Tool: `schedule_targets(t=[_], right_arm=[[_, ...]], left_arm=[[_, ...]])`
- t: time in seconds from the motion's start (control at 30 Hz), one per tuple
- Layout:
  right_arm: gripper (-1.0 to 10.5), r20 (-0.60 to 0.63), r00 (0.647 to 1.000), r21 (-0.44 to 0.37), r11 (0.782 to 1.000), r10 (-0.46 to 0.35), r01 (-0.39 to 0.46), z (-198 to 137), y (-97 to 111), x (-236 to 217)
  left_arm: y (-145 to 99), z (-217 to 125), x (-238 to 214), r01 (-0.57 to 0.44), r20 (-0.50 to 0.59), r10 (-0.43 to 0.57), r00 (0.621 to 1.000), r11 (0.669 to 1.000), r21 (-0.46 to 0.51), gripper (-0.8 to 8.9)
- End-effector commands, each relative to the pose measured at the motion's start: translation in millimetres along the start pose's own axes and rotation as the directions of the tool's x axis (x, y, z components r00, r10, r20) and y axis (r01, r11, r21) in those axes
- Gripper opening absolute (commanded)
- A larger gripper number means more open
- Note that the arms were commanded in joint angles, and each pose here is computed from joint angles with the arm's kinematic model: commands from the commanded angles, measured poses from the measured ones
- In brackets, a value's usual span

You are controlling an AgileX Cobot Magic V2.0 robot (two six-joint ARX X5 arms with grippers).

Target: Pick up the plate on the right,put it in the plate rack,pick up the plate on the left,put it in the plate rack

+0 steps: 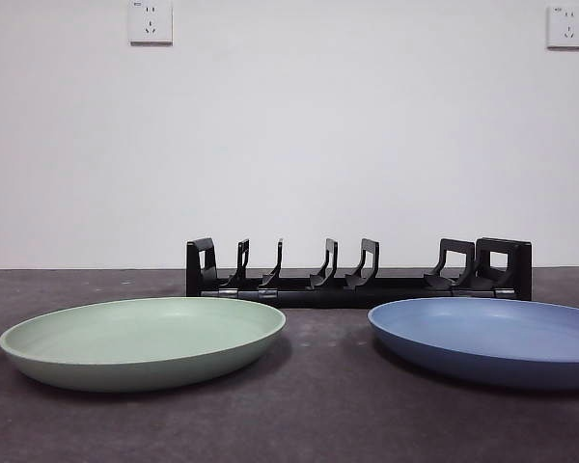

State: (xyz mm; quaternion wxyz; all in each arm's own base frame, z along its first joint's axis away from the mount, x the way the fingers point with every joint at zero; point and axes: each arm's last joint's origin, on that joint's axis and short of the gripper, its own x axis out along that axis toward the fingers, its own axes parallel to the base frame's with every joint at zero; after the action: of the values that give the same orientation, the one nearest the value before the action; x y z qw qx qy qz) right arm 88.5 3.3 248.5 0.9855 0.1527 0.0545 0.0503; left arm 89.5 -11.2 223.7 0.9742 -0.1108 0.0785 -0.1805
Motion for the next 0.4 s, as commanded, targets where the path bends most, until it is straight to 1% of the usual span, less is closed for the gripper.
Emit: schedule_targets(t=[0.03,0.1,0.2,0.3,0.4], right_arm=[[-0.1,-0.058,0.997,-0.028,0.998,0.058,-0.060,21,9,0],[-0.1,-0.139,0.985,-0.064,0.992,0.098,-0.108,37,15,2],[-0.1,-0.255,0.959,-0.107,0.982,0.121,-0.152,57,23,3],[-0.1,-0.357,0.926,-0.143,0.973,0.120,-0.182,76,29,4],[-0.1,-0.443,0.890,-0.144,0.972,0.107,-0.188,91,34,6]], left_arm=[[-4,14,0,0.043,-0.026,-0.043,0.999,0.999,-0.016,-0.07],[-8,27,0,0.083,-0.065,-0.085,0.994,0.996,-0.028,-0.07],[-13,44,2,0.147,-0.117,-0.151,0.982,0.988,-0.036,-0.07],[-17,60,3,0.196,-0.164,-0.198,0.966,0.980,-0.025,-0.07],[-21,75,4,0.209,-0.218,-0.207,0.954,0.978,-0.015,-0.07]])
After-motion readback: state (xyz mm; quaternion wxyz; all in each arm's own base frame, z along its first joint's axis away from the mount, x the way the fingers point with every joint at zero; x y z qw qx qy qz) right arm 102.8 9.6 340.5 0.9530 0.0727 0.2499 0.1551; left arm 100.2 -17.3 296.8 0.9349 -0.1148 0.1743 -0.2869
